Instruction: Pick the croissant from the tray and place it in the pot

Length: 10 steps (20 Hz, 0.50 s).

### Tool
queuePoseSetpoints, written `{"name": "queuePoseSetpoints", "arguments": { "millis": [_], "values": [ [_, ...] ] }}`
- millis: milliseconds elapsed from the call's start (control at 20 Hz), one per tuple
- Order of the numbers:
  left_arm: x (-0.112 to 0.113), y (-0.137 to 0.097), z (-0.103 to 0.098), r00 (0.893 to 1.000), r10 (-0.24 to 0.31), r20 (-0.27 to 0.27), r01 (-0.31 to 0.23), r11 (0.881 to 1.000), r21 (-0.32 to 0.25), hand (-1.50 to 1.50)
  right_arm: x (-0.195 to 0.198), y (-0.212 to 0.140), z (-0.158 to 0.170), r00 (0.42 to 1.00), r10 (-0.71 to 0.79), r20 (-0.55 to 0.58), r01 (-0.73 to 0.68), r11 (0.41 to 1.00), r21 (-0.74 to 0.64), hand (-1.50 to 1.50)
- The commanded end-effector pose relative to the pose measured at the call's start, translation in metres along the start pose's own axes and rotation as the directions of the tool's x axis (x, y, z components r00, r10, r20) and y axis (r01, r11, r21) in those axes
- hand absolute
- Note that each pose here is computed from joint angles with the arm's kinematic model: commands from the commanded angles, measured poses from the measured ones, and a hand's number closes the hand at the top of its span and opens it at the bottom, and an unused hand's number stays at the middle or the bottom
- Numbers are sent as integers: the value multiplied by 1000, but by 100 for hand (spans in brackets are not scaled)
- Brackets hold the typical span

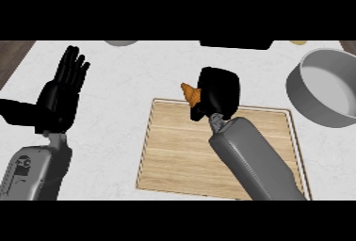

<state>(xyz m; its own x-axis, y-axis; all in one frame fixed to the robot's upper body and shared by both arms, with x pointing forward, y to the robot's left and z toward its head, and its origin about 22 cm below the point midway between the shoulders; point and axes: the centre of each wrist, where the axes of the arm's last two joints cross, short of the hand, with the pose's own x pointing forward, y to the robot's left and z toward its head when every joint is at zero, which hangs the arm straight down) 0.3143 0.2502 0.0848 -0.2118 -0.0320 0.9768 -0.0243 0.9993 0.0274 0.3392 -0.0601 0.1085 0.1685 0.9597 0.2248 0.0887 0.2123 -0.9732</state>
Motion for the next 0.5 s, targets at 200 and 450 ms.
{"name": "queuePoseSetpoints", "arguments": {
  "millis": [200, 450],
  "values": [
    [-16, 10, 8, 999, -20, -27, 21, 999, 43, 0, 38, -37, -29, 969, -81, -236, -21, 916, -400, 150],
    [-15, 1, 7, 1000, -15, -25, 17, 997, 70, 0, 28, -52, -36, 942, -102, -320, -90, 842, -532, 150]
  ]
}}
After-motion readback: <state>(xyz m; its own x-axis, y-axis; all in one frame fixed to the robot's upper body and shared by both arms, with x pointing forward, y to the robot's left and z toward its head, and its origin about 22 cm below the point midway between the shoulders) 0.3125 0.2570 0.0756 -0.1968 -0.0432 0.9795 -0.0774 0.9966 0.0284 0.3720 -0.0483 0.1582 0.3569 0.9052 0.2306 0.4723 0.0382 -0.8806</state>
